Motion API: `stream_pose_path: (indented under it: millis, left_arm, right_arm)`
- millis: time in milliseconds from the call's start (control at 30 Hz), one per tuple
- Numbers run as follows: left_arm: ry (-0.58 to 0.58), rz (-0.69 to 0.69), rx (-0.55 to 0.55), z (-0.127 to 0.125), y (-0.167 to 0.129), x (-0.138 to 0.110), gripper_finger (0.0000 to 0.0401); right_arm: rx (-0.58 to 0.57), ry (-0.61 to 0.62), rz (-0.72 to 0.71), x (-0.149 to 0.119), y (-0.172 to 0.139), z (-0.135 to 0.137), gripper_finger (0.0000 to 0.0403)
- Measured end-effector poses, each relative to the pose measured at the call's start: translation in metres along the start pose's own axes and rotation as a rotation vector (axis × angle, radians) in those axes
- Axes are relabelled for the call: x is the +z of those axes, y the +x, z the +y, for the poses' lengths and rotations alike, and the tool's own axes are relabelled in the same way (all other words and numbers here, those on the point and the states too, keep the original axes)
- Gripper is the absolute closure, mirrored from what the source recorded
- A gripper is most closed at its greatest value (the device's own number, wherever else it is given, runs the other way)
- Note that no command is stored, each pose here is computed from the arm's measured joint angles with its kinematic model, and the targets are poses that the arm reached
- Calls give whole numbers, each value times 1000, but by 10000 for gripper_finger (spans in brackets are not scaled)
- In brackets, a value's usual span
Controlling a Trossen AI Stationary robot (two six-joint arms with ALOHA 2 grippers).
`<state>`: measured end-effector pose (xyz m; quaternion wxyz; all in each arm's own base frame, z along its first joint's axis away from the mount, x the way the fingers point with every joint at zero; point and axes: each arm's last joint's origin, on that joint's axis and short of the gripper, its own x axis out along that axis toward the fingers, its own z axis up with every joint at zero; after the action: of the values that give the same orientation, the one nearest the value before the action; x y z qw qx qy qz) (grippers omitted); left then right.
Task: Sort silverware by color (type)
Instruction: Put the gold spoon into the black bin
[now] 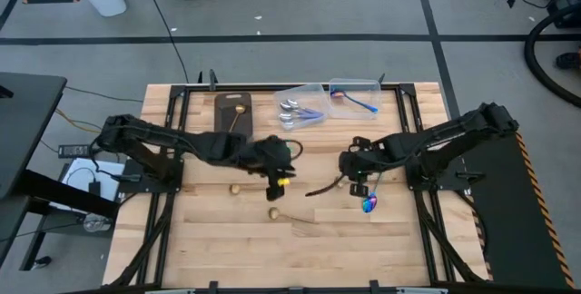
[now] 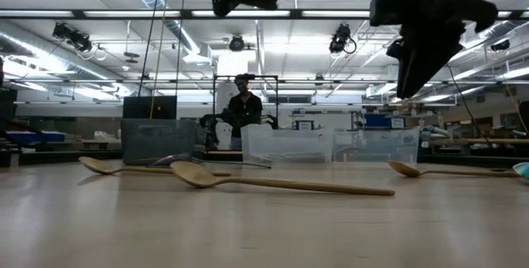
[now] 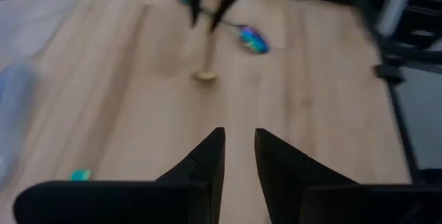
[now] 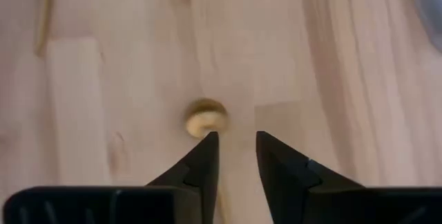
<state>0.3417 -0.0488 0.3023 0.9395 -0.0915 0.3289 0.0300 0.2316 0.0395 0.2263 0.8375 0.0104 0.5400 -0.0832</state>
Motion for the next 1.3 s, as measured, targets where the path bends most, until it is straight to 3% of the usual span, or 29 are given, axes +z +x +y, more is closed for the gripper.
stream_pose_path:
  millis: [267,433,833,1300]
  left_arm:
    - [-105,138,112,33,-1,-7,315]
    - [-119,178,138,40,-2,-10,315]
    - [-105,196,139,40,-2,-12,315]
    - [-89,249,155,42,-4,-16,315]
  right_arm:
    - [48,-88,59,12,32,-11,211]
    - [134,-124,161,10,51,-14,183]
    - [178,-180,330,-1,74,-10,206]
    - [156,-175,379,-29,88,-13,241]
